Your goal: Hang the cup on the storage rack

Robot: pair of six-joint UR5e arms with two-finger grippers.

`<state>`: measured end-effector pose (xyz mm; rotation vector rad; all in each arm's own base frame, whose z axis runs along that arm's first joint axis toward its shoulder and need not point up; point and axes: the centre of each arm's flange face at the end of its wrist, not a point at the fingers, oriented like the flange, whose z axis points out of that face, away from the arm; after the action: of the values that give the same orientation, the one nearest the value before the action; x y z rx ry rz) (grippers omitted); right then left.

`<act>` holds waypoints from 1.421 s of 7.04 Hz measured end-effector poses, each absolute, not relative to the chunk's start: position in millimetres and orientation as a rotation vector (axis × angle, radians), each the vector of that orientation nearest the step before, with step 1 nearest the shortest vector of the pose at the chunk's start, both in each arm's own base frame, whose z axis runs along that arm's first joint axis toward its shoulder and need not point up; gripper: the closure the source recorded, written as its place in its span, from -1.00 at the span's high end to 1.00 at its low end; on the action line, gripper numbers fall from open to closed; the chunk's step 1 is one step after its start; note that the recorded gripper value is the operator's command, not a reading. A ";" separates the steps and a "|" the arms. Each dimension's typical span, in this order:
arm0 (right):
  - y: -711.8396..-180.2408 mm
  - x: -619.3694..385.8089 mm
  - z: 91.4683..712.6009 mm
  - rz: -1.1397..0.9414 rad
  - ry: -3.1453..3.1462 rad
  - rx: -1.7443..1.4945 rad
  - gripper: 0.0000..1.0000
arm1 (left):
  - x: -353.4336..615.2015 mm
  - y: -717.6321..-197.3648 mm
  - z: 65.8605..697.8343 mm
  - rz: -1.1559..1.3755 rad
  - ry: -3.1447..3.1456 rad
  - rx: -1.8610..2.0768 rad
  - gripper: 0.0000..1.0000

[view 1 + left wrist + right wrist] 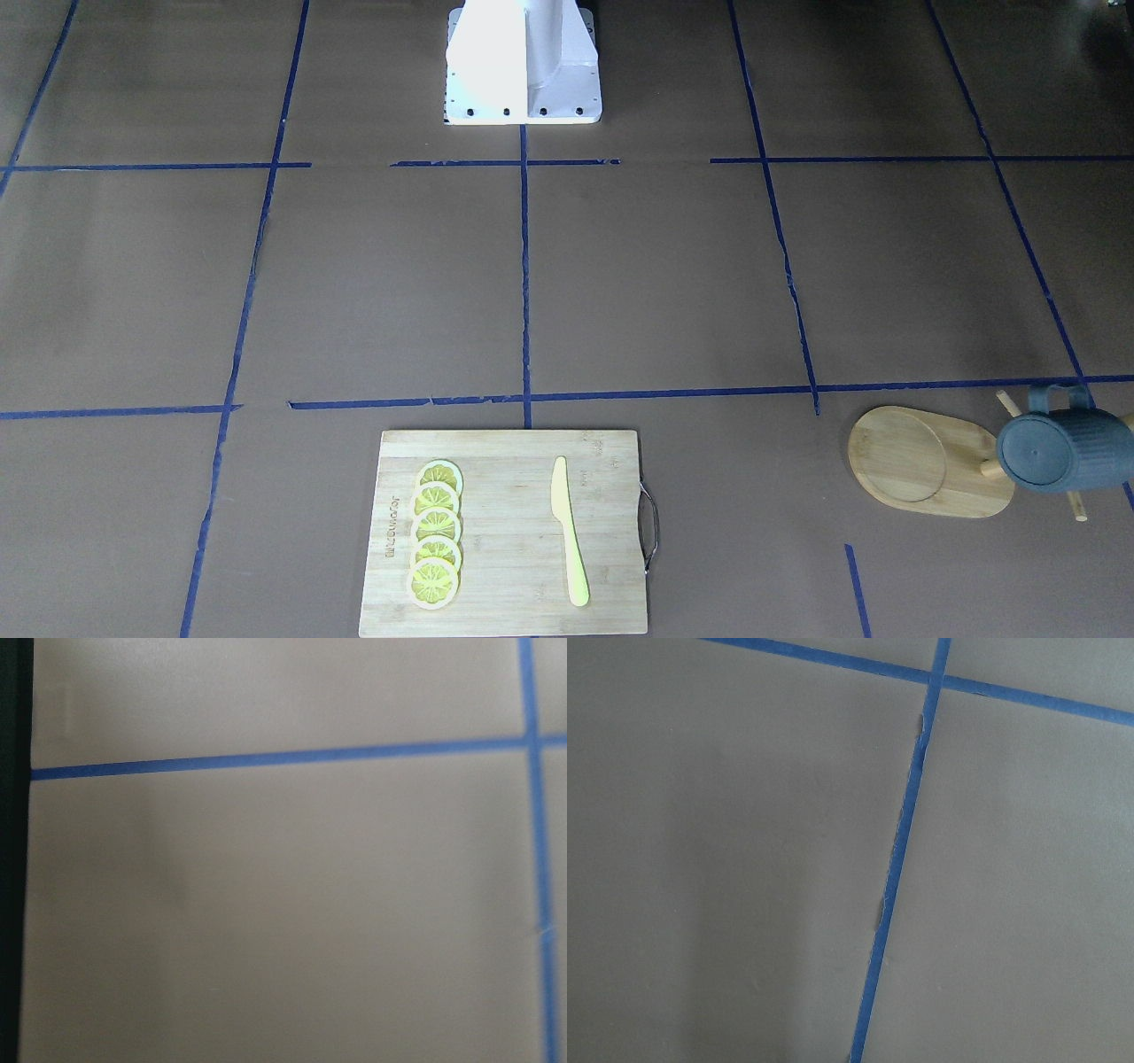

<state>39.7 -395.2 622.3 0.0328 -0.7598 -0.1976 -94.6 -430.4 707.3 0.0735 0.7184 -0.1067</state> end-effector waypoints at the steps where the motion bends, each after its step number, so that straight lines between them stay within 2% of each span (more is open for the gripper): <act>1: -395.2 39.7 622.3 -0.198 -0.760 0.033 1.00 | -92.9 -431.5 681.9 -0.116 0.720 0.048 1.00; 4: -394.9 39.7 624.0 -0.194 -0.760 0.028 1.00 | -62.6 -430.4 650.9 -0.066 0.730 -0.022 1.00; 8: -394.8 39.8 625.5 -0.192 -0.759 0.024 1.00 | -40.1 -421.9 647.9 -0.024 0.834 -0.039 1.00; 10: -395.2 39.7 625.1 -0.192 -0.760 0.025 0.99 | -40.0 -417.0 649.5 0.094 0.841 0.036 1.00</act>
<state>39.7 -395.2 625.1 0.0252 -0.7598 -0.1921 -40.0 -417.0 649.5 0.0357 0.8411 0.0944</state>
